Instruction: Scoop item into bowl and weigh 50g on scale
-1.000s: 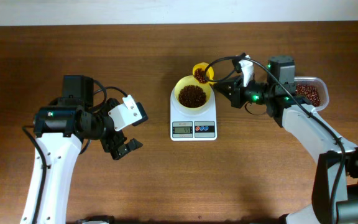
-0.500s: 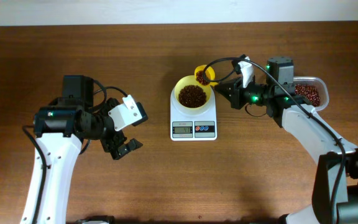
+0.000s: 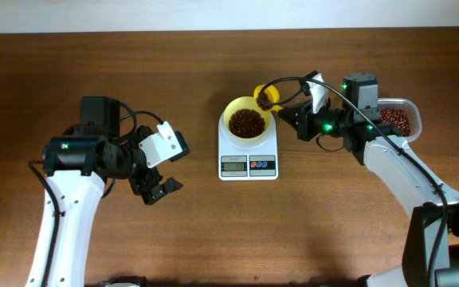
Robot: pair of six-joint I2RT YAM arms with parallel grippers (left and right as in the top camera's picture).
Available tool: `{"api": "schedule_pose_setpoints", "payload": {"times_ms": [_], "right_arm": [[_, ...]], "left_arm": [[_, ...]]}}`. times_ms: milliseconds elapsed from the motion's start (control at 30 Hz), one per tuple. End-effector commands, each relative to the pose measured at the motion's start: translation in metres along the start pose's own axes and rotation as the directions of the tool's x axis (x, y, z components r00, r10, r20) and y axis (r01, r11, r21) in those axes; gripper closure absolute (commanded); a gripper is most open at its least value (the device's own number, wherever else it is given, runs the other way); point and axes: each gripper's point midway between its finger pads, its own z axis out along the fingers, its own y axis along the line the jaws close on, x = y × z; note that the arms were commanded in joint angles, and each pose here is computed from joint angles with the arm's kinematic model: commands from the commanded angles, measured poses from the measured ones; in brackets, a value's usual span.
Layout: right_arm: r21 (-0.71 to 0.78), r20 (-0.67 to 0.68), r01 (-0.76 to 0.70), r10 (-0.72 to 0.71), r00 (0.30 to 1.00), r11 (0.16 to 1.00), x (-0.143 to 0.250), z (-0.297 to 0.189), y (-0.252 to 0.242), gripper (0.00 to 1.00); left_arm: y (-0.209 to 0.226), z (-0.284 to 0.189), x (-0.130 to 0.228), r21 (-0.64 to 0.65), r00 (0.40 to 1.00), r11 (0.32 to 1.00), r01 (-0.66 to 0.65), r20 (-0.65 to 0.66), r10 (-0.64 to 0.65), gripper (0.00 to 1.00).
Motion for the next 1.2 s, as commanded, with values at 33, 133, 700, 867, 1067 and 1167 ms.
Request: {"api": "schedule_pose_setpoints", "payload": {"times_ms": [33, 133, 700, 867, 1067, 1167], "right_arm": [[-0.060, 0.055, 0.069, -0.066, 0.996, 0.996, -0.022, -0.011, 0.025, 0.96], [0.088, -0.022, 0.017, -0.015, 1.000, 0.996, -0.004, -0.011, 0.005, 0.96], [-0.077, 0.050, -0.055, 0.059, 0.997, 0.995, -0.025, -0.011, 0.033, 0.96], [-0.227, 0.128, -0.161, 0.194, 0.973, 0.960, -0.059, -0.019, 0.056, 0.96], [-0.182, 0.197, -0.234, 0.269, 0.943, 0.955, -0.071, -0.045, 0.019, 0.96], [-0.195, 0.231, -0.258, 0.300, 0.926, 0.946, -0.073, -0.078, -0.006, 0.96]], "left_arm": [[-0.001, -0.001, -0.002, 0.005, 1.000, 1.000, -0.005, 0.016, 0.005, 0.01], [-0.002, -0.001, -0.002, 0.006, 1.000, 1.000, -0.005, 0.015, 0.005, 0.01], [-0.002, -0.001, -0.002, 0.006, 1.000, 1.000, -0.005, 0.015, 0.005, 0.01], [-0.002, -0.001, -0.002, 0.006, 1.000, 1.000, -0.005, 0.015, 0.005, 0.01], [-0.002, -0.001, -0.002, 0.006, 1.000, 1.000, -0.005, 0.016, 0.005, 0.01], [-0.002, -0.001, -0.002, 0.006, 1.000, 1.000, -0.005, 0.015, 0.005, 0.01]]}}
